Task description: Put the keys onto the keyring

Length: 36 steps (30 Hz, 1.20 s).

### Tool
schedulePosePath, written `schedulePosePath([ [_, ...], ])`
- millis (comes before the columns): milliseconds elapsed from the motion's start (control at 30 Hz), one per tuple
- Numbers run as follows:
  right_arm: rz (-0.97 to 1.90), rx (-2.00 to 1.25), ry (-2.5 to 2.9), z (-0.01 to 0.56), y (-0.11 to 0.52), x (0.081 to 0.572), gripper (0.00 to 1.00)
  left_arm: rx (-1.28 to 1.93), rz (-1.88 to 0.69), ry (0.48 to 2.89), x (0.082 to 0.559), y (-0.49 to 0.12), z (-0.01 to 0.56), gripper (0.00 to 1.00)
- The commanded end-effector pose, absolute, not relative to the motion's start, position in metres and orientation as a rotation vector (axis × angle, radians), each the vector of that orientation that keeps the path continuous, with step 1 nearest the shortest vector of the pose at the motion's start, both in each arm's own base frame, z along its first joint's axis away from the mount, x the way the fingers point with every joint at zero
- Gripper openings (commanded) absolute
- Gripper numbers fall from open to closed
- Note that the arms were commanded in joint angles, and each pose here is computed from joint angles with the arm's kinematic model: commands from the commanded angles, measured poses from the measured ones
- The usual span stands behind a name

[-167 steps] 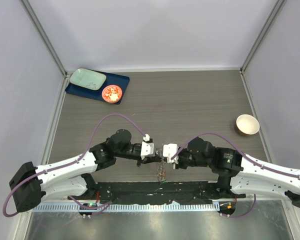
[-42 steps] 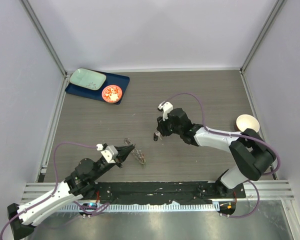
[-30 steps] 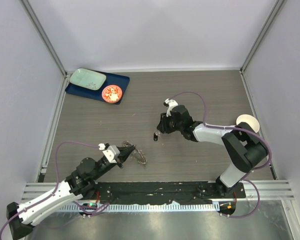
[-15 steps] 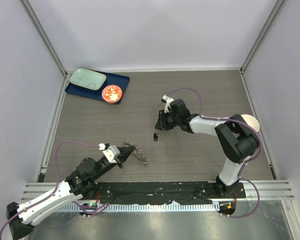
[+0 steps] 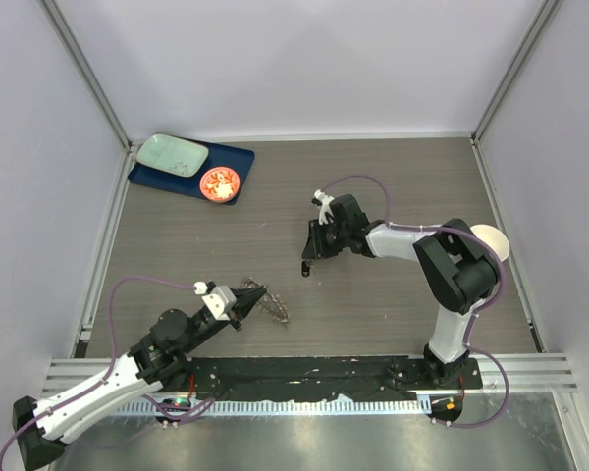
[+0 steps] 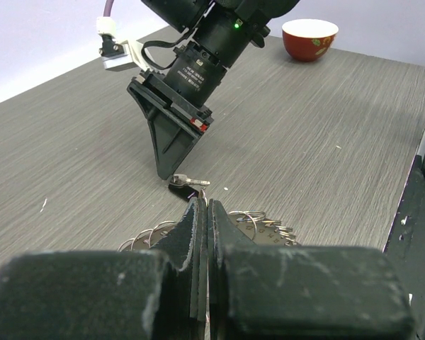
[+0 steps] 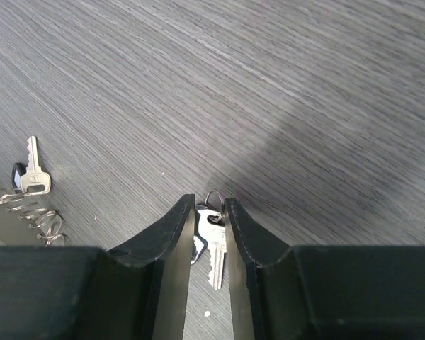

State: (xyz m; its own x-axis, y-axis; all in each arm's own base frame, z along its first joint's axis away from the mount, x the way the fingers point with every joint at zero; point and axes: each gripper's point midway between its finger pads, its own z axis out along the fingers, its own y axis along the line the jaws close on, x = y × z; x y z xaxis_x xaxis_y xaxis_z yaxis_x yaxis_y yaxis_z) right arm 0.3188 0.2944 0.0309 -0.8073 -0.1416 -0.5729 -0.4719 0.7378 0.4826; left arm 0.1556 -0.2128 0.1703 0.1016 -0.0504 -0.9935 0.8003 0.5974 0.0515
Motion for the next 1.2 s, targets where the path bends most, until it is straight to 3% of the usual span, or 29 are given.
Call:
schedulePosePath([
  [0,0.892,-0.493,2.416,0.035,0.301,0.324,0.3,0.698,-0.739,1.274,0.154,-0.215,0.176,0.0],
  [600,0.876,-0.568,2.432,0.028,0.295,0.316,0.2,0.703,-0.739,1.278,0.154,-0.216,0.175,0.0],
  [800,0.871,-0.59,2.413,0.032,0.296,0.316,0.01,0.701,-0.741,1.276,0.154,-0.216,0.175,0.0],
  [1167,0.818,-0.788,2.116,0.087,0.289,0.31,0.01,0.715,-0.747,1.245,0.151,-0.217,0.18,0.0],
])
